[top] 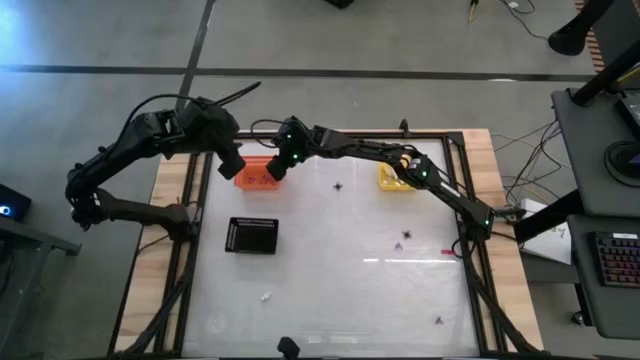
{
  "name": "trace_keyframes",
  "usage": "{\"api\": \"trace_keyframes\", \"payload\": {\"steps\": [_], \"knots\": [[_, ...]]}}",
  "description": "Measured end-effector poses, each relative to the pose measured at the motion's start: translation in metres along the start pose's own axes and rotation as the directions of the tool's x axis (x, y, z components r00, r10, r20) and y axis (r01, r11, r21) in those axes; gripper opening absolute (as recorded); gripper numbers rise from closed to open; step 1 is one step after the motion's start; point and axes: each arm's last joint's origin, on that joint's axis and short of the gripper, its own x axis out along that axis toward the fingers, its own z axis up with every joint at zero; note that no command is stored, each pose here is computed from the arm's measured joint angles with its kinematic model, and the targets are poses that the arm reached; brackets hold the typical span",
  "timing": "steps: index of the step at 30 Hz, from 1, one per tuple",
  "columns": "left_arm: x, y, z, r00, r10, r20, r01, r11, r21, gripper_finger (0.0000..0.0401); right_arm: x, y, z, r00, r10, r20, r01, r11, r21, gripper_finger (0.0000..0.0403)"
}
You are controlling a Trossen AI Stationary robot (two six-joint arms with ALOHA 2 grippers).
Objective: Sort Halloween decoration
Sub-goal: Put the black spider toy into the black bin
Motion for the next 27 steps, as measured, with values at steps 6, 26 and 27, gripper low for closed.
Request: {"api": "trace_keyframes", "payload": {"steps": [6,26,27], "knots": [[0.000,0.000,0.000,1.000,0.000,-0.001,0.000,1.000,-0.016,0.0091,-0.021,-0.002,0.005,0.993,-0.051,-0.107,0.058,0.997,0.059,0.0125],[0.012,-0.003,-0.009,0.997,-0.002,-0.074,0.012,0.990,0.139,0.0091,-0.102,0.061,-0.041,0.653,-0.448,-0.611,0.457,0.876,-0.154,0.0132],[0.012,-0.003,-0.009,0.997,-0.002,-0.073,0.012,0.990,0.141,0.0091,-0.102,0.064,-0.043,0.640,-0.450,-0.622,0.459,0.874,-0.160,0.0132]]}}
